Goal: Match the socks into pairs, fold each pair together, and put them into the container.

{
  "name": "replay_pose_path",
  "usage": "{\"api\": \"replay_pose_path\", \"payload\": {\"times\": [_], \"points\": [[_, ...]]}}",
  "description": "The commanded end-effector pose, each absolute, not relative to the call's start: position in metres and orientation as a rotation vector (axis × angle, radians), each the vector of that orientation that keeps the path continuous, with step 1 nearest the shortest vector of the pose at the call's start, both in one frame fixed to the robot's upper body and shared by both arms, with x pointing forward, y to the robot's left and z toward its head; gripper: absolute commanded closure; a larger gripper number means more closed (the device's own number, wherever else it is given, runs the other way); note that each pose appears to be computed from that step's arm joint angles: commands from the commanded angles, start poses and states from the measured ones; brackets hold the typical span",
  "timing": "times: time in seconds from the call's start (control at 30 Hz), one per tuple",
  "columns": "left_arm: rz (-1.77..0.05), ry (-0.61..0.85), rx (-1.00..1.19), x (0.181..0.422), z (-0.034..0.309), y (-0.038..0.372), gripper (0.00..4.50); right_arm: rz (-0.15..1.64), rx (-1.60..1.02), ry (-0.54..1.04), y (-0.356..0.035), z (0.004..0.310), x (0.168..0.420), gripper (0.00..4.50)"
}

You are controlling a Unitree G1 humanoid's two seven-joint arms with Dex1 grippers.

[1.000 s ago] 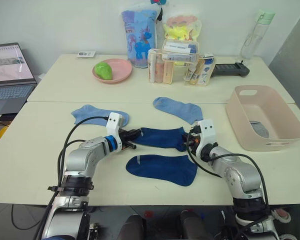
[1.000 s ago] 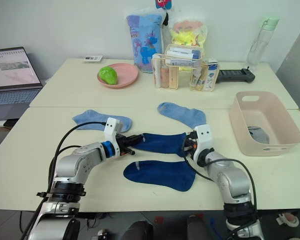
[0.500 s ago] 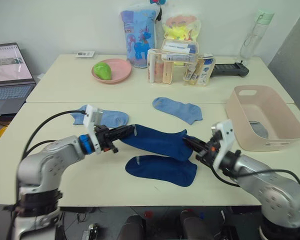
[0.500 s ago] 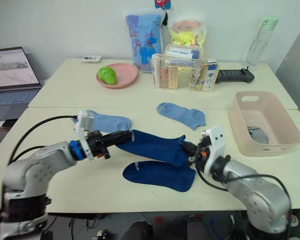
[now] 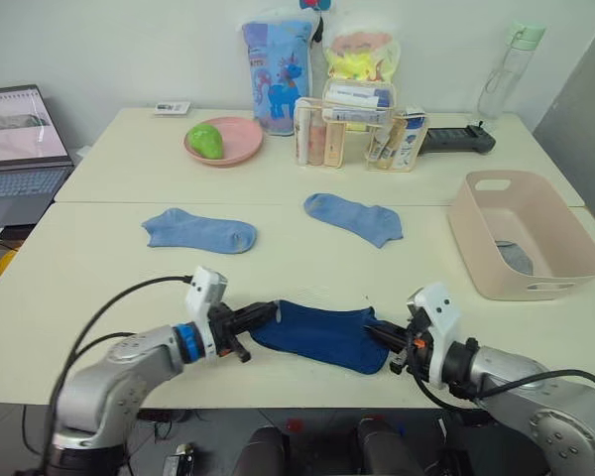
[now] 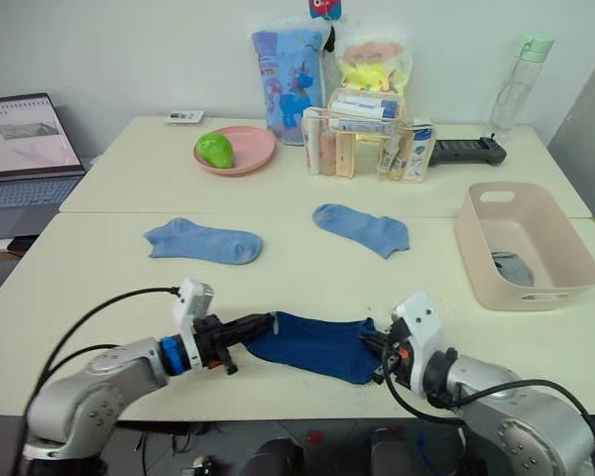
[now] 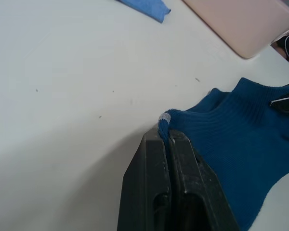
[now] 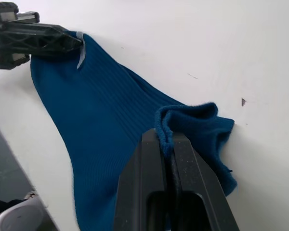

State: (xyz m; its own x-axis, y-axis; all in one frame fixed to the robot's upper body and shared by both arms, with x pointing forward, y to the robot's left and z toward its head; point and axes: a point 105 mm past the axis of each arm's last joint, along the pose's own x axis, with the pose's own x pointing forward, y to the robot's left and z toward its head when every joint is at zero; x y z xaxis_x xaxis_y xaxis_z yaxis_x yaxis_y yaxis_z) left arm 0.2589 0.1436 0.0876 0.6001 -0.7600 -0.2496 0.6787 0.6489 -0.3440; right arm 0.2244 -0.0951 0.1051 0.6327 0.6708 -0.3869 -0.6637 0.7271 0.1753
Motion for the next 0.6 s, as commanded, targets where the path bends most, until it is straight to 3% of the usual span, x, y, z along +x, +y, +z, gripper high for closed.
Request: {"api": "replay_pose_path", "payload": {"times": [0.03,0.17,0.37,0.6], "points": [[-0.831,0.376,-0.177,0.258,0.087,0.150,4.50,0.739,-0.009,0.403,-0.097,0.110,0.231,4.47],[-0.795,0.380,-0.159,0.262,0.078,0.155,4.50,0.695,-0.048,0.414,-0.103,0.099,0.235,4.47],[-0.808,0.324,-0.198,0.262,0.092,0.153,4.50,0.735,-0.021,0.358,-0.098,0.113,0.230,4.47],[-0.776,0.328,-0.209,0.267,0.089,0.153,4.50,0.696,-0.015,0.386,-0.101,0.107,0.234,4.47]]}}
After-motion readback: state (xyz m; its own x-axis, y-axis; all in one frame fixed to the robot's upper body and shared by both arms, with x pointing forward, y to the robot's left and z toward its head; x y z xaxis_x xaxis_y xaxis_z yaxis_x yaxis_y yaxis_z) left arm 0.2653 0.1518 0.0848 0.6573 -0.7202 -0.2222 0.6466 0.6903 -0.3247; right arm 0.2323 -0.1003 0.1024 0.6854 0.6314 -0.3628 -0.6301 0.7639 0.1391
